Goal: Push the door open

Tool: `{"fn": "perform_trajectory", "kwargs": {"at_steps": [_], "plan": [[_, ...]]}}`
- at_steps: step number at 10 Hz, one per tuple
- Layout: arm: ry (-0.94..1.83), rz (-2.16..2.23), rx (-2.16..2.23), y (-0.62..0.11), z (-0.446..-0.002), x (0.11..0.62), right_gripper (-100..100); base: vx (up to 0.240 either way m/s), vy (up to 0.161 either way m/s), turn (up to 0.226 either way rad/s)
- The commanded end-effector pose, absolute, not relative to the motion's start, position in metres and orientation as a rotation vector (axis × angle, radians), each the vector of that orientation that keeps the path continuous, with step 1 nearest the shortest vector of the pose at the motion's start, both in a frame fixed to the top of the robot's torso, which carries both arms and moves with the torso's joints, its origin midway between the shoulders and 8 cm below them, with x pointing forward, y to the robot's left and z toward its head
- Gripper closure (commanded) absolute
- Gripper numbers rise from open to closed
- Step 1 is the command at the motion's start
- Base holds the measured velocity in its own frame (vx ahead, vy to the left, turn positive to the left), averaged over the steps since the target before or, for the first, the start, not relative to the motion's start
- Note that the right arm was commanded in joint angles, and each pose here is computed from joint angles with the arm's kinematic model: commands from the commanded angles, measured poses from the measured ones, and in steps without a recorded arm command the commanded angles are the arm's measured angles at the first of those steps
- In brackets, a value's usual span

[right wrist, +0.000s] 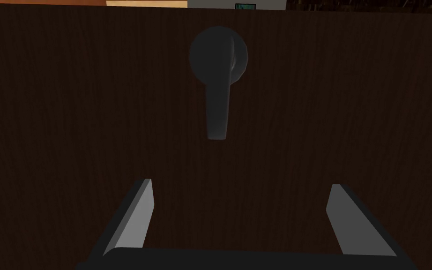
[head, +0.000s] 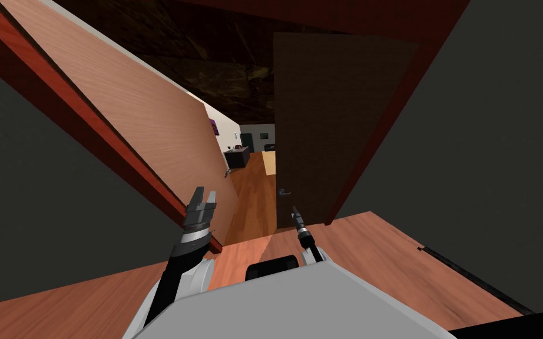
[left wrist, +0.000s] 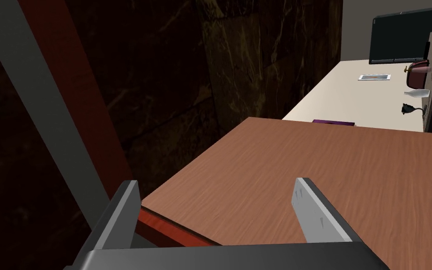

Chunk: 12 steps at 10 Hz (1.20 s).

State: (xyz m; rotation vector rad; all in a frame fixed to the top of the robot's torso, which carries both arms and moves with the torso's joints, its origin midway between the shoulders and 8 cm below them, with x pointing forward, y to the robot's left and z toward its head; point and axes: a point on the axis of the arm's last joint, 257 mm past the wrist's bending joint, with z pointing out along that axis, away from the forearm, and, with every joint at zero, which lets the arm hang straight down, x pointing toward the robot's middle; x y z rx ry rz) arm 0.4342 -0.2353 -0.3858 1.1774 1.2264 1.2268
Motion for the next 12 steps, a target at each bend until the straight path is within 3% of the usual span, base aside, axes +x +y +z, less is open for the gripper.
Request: {"fn": "perform_trajectory", "kwargs": {"at_steps": [1,11,12], "plan": [[1.226,1.221,1.177,-0.2383,-0.3864,0.4348,-100,0.22,0.02,0.03],[1.21,1.208,1.197,-0.2415,-0.391,0.4373,-100,0.187,-0.004,0.024],[1.21,1.208,1.197,-0.2415,-0.391,0.4373,100,-0.009,0.003,-0.003]]}}
